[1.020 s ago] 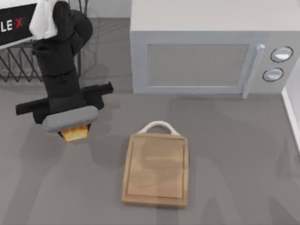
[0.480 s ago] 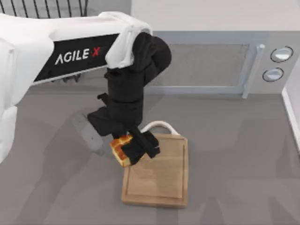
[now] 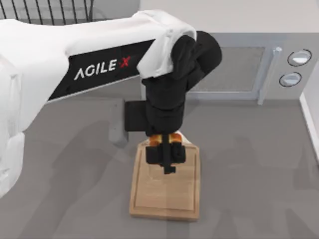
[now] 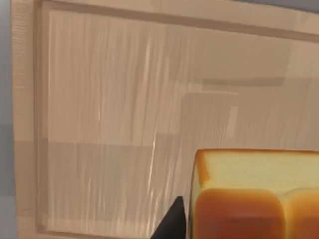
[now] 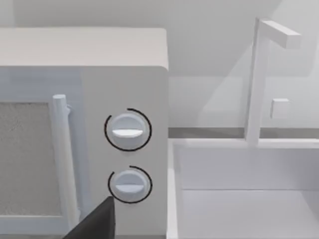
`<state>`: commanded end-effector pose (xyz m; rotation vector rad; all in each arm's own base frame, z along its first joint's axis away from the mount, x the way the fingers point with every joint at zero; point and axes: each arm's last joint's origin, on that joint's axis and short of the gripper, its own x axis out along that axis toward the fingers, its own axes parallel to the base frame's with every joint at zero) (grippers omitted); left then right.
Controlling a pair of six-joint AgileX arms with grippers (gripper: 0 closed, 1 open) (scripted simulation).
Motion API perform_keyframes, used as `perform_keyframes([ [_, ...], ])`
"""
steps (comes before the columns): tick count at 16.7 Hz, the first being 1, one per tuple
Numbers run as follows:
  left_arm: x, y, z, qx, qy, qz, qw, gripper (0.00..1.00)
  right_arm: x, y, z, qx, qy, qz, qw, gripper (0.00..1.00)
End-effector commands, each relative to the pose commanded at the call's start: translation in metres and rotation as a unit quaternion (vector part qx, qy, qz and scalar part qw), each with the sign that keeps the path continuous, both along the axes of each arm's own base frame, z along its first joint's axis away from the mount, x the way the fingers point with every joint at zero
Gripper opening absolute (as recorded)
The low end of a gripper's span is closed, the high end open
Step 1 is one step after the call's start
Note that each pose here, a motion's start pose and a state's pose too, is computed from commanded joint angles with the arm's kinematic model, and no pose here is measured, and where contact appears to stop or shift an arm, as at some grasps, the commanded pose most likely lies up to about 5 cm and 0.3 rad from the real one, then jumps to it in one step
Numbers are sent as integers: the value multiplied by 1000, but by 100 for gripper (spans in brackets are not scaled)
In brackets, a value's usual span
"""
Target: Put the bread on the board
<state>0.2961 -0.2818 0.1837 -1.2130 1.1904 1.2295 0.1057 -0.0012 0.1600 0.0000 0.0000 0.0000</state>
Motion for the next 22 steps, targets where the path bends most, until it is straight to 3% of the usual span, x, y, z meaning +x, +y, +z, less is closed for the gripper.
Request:
perform_keyframes([
  [8, 1, 1, -5, 1, 1, 1, 1000, 0, 0, 0, 0, 0, 0, 0, 1000, 100],
  [22, 0, -2, -40, -4, -5, -2, 1000, 0, 0, 0, 0, 0, 0, 0, 1000, 100],
])
